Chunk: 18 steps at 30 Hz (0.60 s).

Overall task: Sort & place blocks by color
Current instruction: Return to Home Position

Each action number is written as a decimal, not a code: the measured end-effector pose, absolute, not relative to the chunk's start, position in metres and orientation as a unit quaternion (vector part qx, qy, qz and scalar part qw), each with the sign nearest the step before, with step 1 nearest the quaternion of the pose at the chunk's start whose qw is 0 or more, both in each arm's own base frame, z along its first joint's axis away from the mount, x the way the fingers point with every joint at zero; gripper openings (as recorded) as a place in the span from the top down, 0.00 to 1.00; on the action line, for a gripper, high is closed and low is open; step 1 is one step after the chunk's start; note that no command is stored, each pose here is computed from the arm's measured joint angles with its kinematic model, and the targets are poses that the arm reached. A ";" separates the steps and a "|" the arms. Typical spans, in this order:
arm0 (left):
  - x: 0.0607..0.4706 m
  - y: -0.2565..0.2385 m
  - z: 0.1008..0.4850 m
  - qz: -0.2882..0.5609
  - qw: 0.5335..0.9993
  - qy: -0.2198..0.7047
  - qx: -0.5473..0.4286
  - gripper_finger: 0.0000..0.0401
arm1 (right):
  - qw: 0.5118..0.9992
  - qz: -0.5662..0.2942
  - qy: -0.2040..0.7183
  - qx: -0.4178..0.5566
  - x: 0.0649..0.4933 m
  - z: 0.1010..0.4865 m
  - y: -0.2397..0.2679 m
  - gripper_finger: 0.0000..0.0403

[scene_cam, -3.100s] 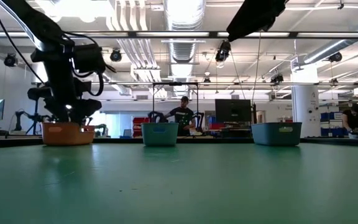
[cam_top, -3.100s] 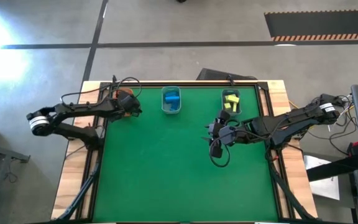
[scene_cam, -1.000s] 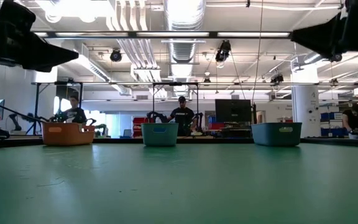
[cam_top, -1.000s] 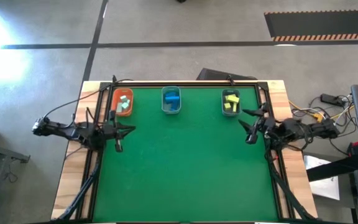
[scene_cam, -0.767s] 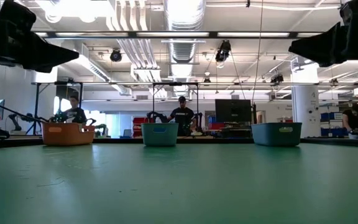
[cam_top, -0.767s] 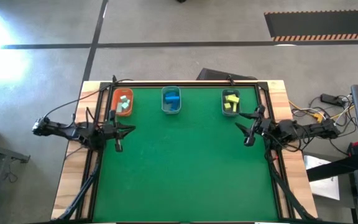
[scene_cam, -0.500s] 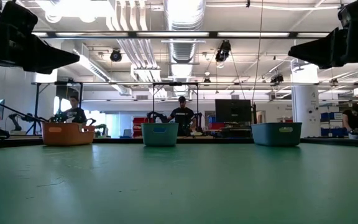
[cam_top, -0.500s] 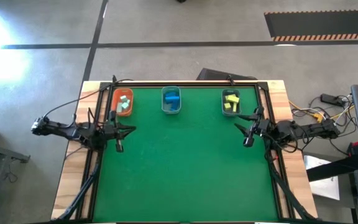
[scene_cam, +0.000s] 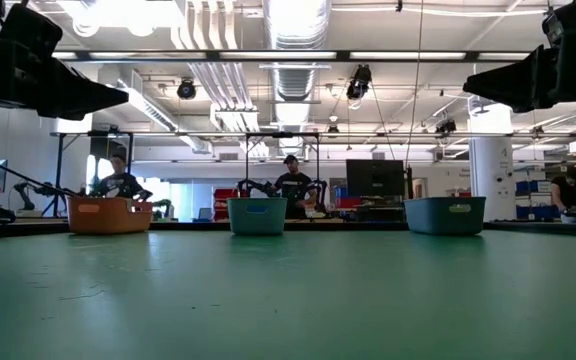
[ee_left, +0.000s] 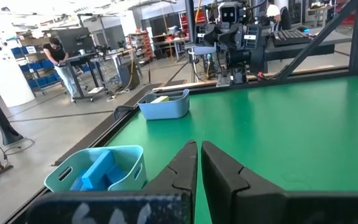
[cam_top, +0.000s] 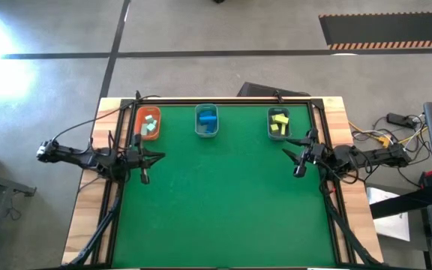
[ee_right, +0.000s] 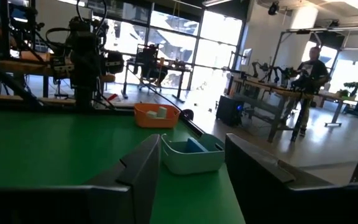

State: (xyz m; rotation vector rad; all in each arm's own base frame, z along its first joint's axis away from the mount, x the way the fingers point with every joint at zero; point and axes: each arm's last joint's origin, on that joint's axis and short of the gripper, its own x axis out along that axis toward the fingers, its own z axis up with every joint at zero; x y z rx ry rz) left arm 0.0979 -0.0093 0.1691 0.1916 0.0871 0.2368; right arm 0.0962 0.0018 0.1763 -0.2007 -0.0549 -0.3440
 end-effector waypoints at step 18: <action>0.098 -0.009 0.169 0.118 0.987 0.044 0.096 0.98 | 0.980 -0.171 -0.027 -0.100 0.096 0.176 0.002 0.57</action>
